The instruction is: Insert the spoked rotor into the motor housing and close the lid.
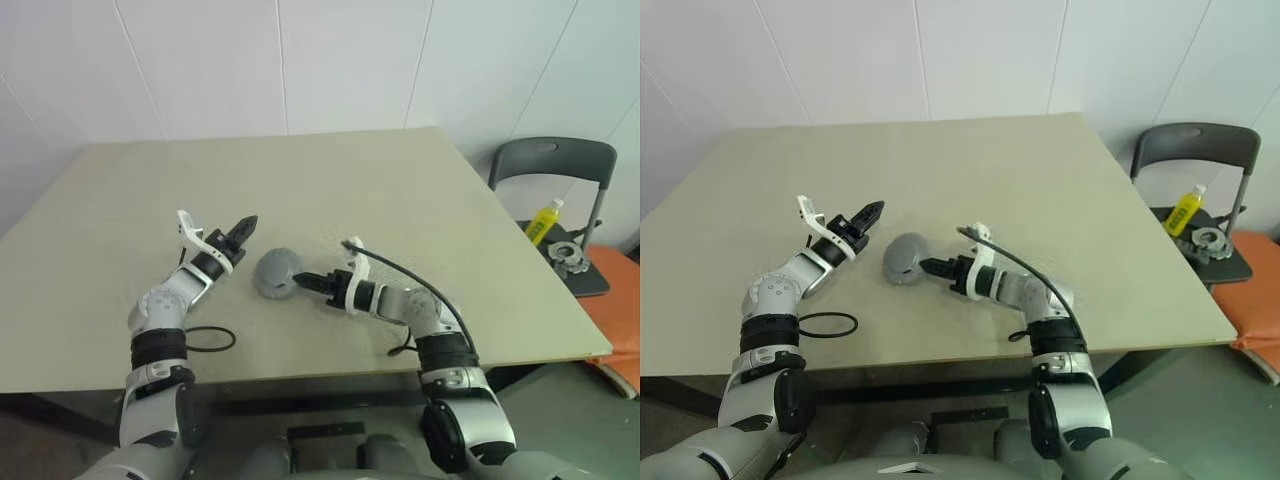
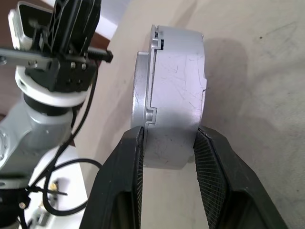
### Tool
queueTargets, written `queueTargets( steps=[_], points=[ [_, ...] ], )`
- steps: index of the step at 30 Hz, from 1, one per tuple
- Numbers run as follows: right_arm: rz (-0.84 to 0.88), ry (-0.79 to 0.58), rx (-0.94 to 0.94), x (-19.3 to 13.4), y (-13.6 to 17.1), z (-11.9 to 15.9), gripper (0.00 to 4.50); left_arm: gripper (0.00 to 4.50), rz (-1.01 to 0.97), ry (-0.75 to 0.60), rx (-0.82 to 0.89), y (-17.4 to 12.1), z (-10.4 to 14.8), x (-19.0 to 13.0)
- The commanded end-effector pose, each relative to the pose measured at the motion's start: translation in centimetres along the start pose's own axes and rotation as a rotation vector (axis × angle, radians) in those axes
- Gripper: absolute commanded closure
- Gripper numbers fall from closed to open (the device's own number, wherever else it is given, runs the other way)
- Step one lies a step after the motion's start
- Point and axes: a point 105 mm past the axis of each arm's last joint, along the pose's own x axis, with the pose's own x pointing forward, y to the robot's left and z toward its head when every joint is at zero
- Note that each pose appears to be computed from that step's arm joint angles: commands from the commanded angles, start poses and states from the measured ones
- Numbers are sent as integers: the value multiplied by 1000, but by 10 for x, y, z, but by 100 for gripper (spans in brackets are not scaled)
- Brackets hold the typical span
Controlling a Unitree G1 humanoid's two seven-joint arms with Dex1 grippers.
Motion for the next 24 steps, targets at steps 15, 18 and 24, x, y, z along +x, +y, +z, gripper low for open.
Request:
queueTargets(
  steps=[15, 18, 24],
  points=[
    [222, -336, 28, 2, 52, 92, 330, 329, 28, -45, -101, 0, 10, -24],
    [236, -339, 24, 6, 57, 95, 330, 227, 31, -93, -191, 3, 12, -30],
    [245, -336, 24, 11, 59, 94, 330, 25, 12, -144, -288, 2, 10, -29]
  ],
)
